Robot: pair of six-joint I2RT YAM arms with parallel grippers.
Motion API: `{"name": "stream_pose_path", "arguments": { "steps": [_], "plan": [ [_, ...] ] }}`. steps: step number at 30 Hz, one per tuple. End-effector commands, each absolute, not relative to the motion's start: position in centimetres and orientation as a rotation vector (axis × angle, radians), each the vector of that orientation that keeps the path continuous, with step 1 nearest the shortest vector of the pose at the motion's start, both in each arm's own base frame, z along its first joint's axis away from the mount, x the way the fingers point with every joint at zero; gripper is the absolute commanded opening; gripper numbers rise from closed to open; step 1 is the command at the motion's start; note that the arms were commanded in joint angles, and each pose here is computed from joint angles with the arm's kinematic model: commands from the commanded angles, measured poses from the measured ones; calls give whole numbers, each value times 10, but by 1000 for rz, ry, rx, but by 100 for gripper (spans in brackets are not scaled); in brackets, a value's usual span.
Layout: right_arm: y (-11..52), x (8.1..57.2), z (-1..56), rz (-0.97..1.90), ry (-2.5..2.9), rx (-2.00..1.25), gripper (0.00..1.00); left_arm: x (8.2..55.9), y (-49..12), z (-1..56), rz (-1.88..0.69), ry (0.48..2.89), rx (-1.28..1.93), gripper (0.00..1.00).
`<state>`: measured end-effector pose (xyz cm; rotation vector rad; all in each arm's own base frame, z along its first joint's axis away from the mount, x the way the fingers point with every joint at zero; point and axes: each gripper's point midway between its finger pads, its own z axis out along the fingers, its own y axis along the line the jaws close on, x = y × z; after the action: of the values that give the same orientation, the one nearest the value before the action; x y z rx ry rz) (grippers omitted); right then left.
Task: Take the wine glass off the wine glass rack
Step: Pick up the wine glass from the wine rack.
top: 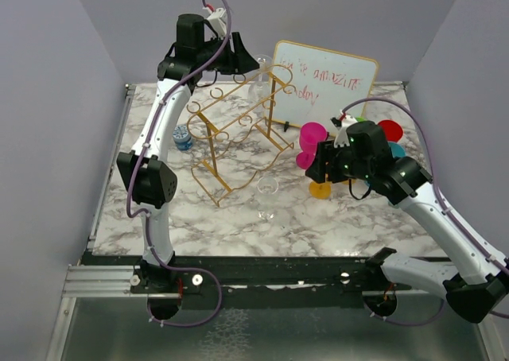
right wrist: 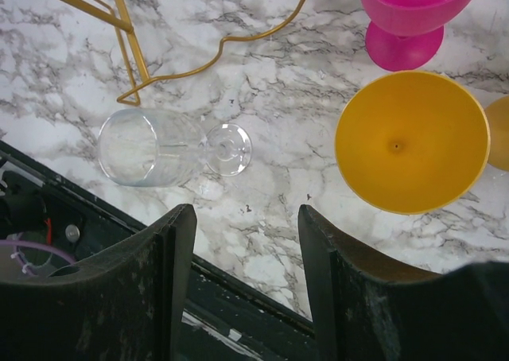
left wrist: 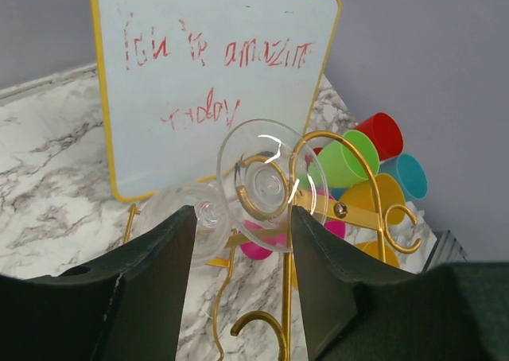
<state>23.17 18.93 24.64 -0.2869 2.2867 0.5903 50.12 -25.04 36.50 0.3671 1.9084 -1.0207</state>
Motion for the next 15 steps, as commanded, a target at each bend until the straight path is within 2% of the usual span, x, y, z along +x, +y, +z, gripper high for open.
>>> {"name": "stream_pose_path", "arguments": {
  "steps": [1,15],
  "plan": [
    [197,228,239,638,2305,-295,60,491,-257,384,-1082,1869,402,50],
    [191,228,237,594,2323,-298,60,492,-263,375,-1140,1885,406,28]
  ]
}}
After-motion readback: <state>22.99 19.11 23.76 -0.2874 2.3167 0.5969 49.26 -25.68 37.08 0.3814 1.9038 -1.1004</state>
